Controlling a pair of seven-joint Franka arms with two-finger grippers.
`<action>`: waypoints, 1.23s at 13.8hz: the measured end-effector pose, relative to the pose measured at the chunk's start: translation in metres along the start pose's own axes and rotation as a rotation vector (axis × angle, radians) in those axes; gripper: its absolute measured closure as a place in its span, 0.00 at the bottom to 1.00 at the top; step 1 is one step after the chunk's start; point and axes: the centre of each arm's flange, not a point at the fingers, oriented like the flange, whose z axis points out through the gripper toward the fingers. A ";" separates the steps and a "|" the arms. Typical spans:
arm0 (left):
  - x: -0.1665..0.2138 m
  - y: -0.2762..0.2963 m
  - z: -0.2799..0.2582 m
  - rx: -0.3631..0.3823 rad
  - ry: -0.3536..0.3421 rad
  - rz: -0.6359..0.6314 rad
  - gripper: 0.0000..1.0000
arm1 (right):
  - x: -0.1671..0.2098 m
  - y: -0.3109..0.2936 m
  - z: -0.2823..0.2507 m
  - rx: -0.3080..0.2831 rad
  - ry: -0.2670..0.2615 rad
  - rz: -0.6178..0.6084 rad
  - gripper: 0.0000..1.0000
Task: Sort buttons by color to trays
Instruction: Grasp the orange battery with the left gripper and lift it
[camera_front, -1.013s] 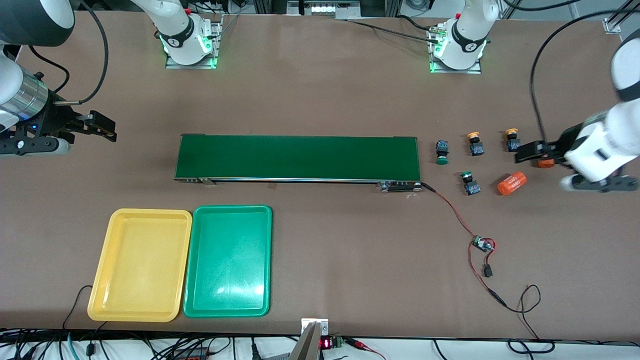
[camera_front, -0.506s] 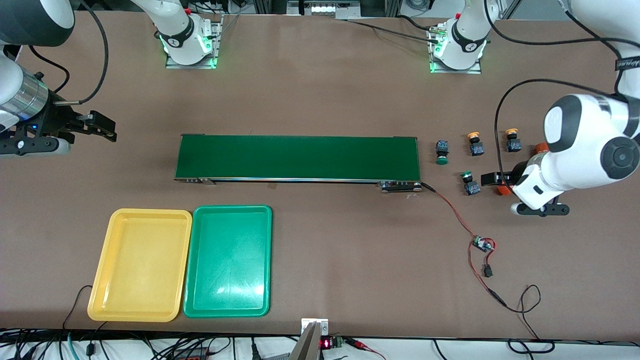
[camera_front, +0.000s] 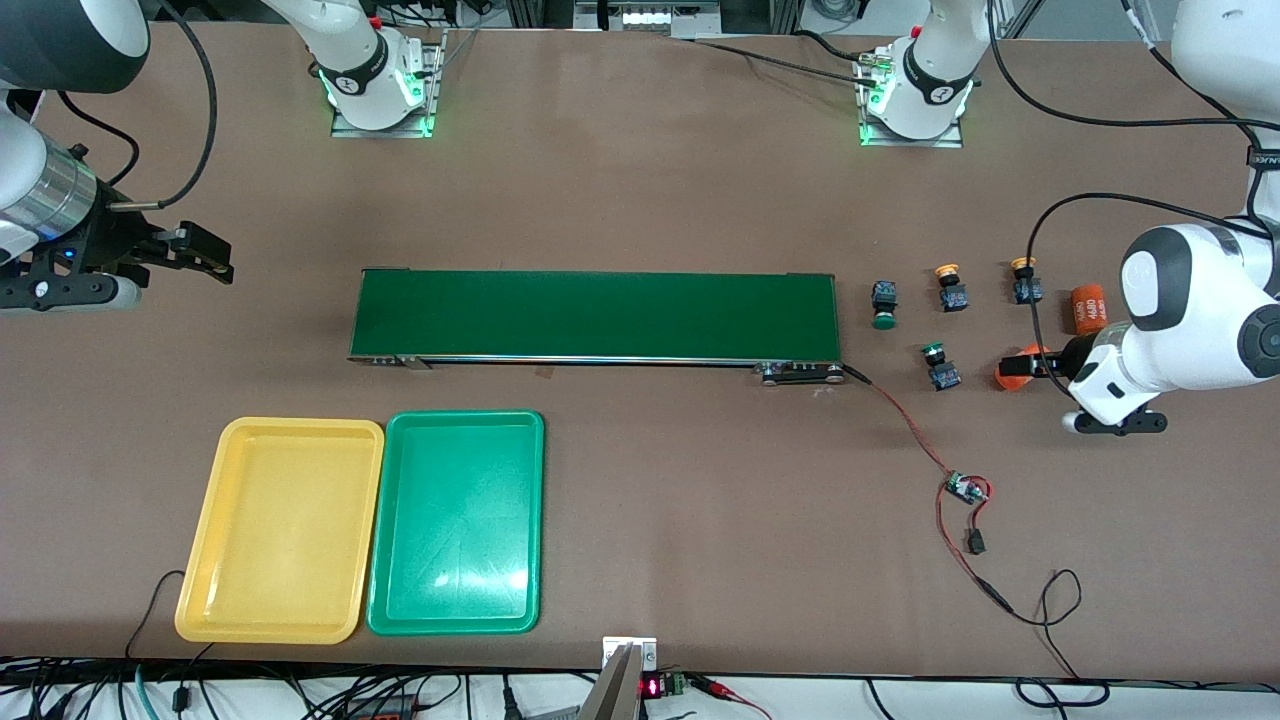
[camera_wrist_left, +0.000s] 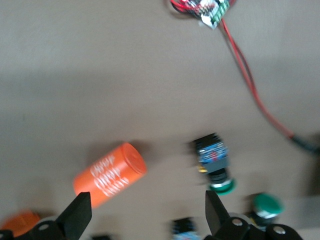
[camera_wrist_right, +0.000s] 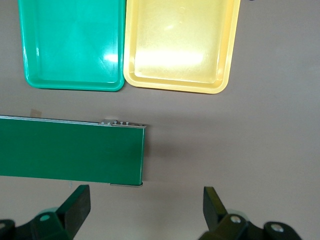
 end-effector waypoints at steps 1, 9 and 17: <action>-0.002 -0.007 0.008 0.001 0.008 0.097 0.00 | 0.000 0.000 0.000 0.000 0.000 0.000 0.00; -0.023 -0.019 0.049 0.076 -0.045 0.632 0.00 | 0.002 0.000 0.006 0.000 -0.010 0.000 0.00; -0.046 -0.023 0.097 0.128 -0.039 0.703 0.00 | 0.003 0.000 0.006 0.000 -0.011 0.000 0.00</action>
